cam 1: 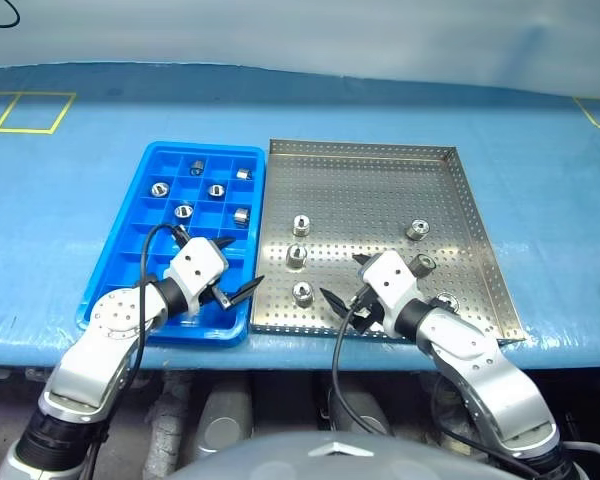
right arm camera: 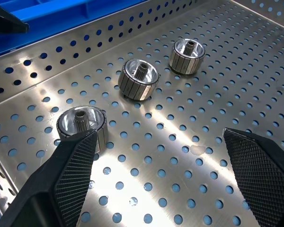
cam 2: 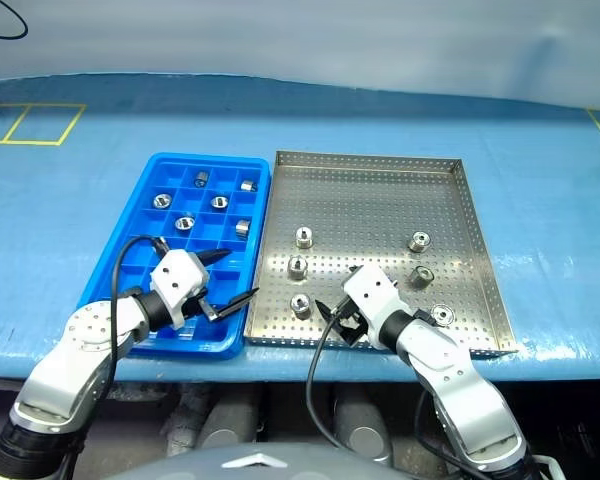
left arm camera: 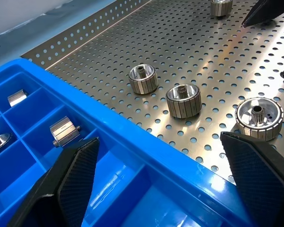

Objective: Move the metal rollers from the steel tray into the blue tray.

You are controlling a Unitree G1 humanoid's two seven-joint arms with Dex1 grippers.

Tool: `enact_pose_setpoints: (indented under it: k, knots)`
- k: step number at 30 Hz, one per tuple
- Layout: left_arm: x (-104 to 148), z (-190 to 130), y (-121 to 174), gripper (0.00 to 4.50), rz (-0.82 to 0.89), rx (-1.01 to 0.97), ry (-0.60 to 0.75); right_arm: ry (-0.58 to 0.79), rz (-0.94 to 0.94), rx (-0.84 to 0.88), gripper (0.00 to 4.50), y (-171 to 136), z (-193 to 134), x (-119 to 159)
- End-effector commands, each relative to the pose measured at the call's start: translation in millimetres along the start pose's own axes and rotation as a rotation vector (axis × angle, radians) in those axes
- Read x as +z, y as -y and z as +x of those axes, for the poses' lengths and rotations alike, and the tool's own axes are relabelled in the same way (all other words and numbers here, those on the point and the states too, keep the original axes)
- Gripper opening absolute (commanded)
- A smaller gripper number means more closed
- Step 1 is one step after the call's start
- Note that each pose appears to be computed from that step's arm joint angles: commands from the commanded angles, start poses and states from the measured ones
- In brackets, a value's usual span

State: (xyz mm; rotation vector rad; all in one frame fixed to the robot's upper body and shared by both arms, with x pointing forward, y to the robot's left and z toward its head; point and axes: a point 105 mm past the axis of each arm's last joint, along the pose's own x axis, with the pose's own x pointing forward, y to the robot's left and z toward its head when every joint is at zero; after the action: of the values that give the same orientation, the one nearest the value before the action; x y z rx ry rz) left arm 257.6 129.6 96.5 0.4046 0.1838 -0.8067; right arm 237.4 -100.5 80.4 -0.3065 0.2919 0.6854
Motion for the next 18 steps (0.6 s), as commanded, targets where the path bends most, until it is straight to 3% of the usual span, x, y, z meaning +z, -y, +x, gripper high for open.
enact_pose_setpoints:
  k: [1,11,14,18]
  knots:
    - [6,1,1,4.48,0.01,-0.004,0.025,0.047,-0.024,-0.023,4.5,5,-5,12]
    - [8,3,-7,4.48,0.002,0.044,0.044,0.061,-0.016,-0.035,4.5,8,-6,13]
    - [25,14,-36,4.48,-0.069,0.212,0.117,0.063,-0.015,-0.042,4.5,9,-6,14]
    - [53,42,-55,4.48,-0.14,0.165,0.114,0.07,-0.012,-0.06,4.5,10,-6,15]
